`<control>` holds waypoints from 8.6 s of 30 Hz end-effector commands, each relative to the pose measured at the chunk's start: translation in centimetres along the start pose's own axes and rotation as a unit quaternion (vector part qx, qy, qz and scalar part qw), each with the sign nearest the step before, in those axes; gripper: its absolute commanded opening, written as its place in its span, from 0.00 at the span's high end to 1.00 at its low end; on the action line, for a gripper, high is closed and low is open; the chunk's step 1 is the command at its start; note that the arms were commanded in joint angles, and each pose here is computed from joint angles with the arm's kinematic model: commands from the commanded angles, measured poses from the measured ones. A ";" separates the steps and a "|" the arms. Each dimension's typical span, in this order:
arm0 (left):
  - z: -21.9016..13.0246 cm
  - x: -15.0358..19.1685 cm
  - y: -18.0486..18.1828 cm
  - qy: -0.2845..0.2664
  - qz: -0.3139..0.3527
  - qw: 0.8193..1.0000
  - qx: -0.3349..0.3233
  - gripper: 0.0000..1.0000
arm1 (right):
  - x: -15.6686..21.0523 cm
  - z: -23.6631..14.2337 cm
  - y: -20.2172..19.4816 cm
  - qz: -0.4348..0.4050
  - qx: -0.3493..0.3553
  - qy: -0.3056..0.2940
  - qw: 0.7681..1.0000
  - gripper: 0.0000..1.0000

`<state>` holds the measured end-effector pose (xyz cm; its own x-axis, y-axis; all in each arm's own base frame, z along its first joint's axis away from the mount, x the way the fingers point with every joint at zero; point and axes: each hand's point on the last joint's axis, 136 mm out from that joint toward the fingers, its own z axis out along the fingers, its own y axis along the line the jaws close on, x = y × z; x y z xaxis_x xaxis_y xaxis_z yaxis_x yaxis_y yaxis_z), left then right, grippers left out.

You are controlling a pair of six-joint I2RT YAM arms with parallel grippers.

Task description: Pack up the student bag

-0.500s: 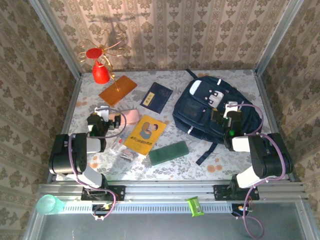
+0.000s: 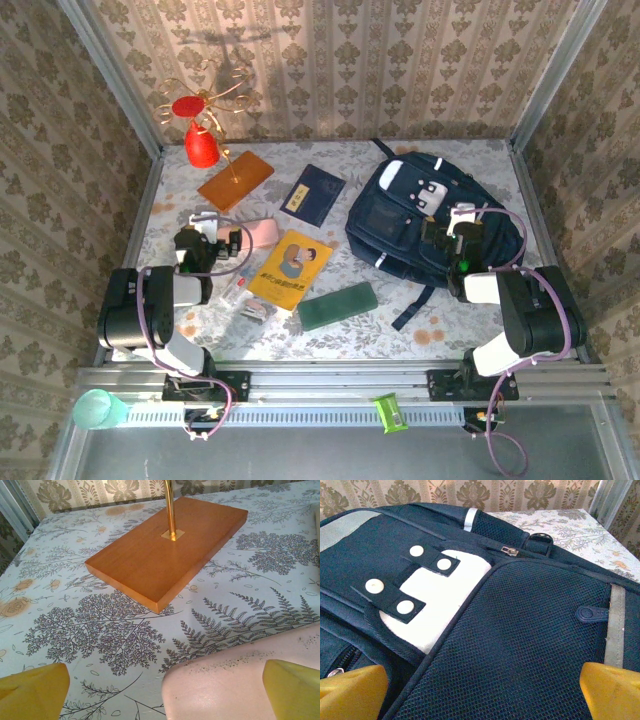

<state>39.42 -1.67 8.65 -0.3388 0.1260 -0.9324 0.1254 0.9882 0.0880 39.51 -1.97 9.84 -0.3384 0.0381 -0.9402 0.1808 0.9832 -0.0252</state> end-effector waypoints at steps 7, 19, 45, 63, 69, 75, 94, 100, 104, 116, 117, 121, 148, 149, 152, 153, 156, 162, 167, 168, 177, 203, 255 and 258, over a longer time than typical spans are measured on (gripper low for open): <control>0.2 -0.9 1.1 -0.007 -0.012 0.999 -0.029 0.00 | -0.2 0.1 0.2 0.000 -0.008 -0.005 1.000 0.00; 0.2 -0.9 1.1 -0.007 -0.012 1.000 -0.029 0.00 | -0.2 0.1 0.2 0.000 -0.008 -0.005 1.000 0.00; -5.3 -5.8 -2.8 0.019 -0.198 0.979 0.042 0.00 | -4.1 -5.7 -5.7 0.148 0.146 0.147 0.967 0.00; -5.4 -5.6 -27.7 0.161 -0.137 0.941 0.265 0.02 | 2.8 -1.0 -6.8 0.238 0.106 0.316 0.912 0.48; -4.3 -3.5 -33.0 0.225 -0.131 0.920 0.294 0.09 | 1.8 -0.5 -5.3 0.258 0.056 0.296 0.918 0.81; -2.3 -2.8 -36.7 0.257 -0.171 0.894 0.326 0.22 | -3.2 -2.0 -1.3 0.347 -0.067 0.221 0.909 1.00; 3.4 -14.5 -37.5 0.207 -0.159 0.895 0.361 0.19 | -18.5 -8.4 -3.8 0.564 -0.089 -0.044 0.820 1.00; 0.7 -15.8 -34.2 0.182 -0.171 0.906 0.341 0.17 | -19.2 -8.9 -3.6 0.555 -0.015 -0.103 0.825 1.00; -2.9 -13.3 -34.8 0.202 -0.215 0.882 0.367 0.18 | -19.4 -7.9 -2.3 0.550 -0.005 -0.109 0.828 1.00; -9.2 -10.6 -42.9 0.232 -0.274 0.821 0.443 0.08 | -19.2 -5.9 2.0 0.555 -0.036 -0.086 0.827 1.00; -9.2 -10.5 -43.5 0.234 -0.275 0.818 0.447 0.07 | -19.2 -5.9 2.3 0.555 -0.039 -0.085 0.827 1.00; -8.6 -10.4 -45.8 0.236 -0.282 0.810 0.457 0.05 | -18.8 -5.9 3.0 0.557 -0.049 -0.075 0.826 1.00; -3.5 -11.8 -39.3 0.202 -0.166 0.862 0.435 0.99 | -13.1 -11.2 4.3 0.443 -0.095 0.046 0.890 0.99; -3.6 -12.1 -38.8 0.204 -0.157 0.861 0.439 1.00 | -12.7 -11.5 4.3 0.440 -0.095 0.049 0.891 0.98; -3.8 -12.6 -37.3 0.208 -0.134 0.858 0.451 1.00 | -11.3 -12.0 4.4 0.444 -0.100 0.064 0.888 0.97; -3.8 -12.8 -36.8 0.207 -0.129 0.856 0.455 1.00 | -10.9 -12.1 4.5 0.450 -0.104 0.069 0.885 0.96; -3.6 -13.2 -35.1 0.213 -0.114 0.852 0.465 1.00 | -9.3 -12.2 5.3 0.470 -0.119 0.088 0.870 0.93; -2.9 -13.2 -32.1 0.226 -0.086 0.848 0.471 1.00 | -7.1 -11.8 8.0 0.457 -0.143 0.135 0.868 0.87; -1.6 -13.1 -29.7 0.231 -0.096 0.849 0.465 1.00 | -5.1 -11.7 9.9 0.363 -0.163 0.209 0.893 0.70; -1.4 -13.1 -29.4 0.232 -0.097 0.850 0.463 1.00 | -4.7 -11.8 10.0 0.342 -0.164 0.222 0.898 0.66; 0.2 -14.1 -27.7 0.227 -0.100 0.854 0.458 1.00 | -3.5 -11.4 5.5 0.210 -0.123 0.283 0.928 0.37; 0.4 -14.2 -27.7 0.231 -0.105 0.851 0.459 1.00 | -0.1 10.1 1.9 0.373 -0.151 0.351 0.845 0.71; -6.3 -8.5 -30.4 0.199 -0.182 0.903 0.335 0.19 | -14.9 -9.7 5.7 0.605 -0.182 0.008 0.775 0.94; -5.2 -9.3 -30.4 0.189 -0.174 0.909 0.327 0.23 | -14.9 -10.5 5.8 0.596 -0.188 0.014 0.780 0.93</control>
<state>31.86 -31.11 13.53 -0.7942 0.0089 -0.6077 0.4052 0.7530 -0.5185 36.45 4.72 22.82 -0.1706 0.9644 -0.2020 0.2326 0.2386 0.9428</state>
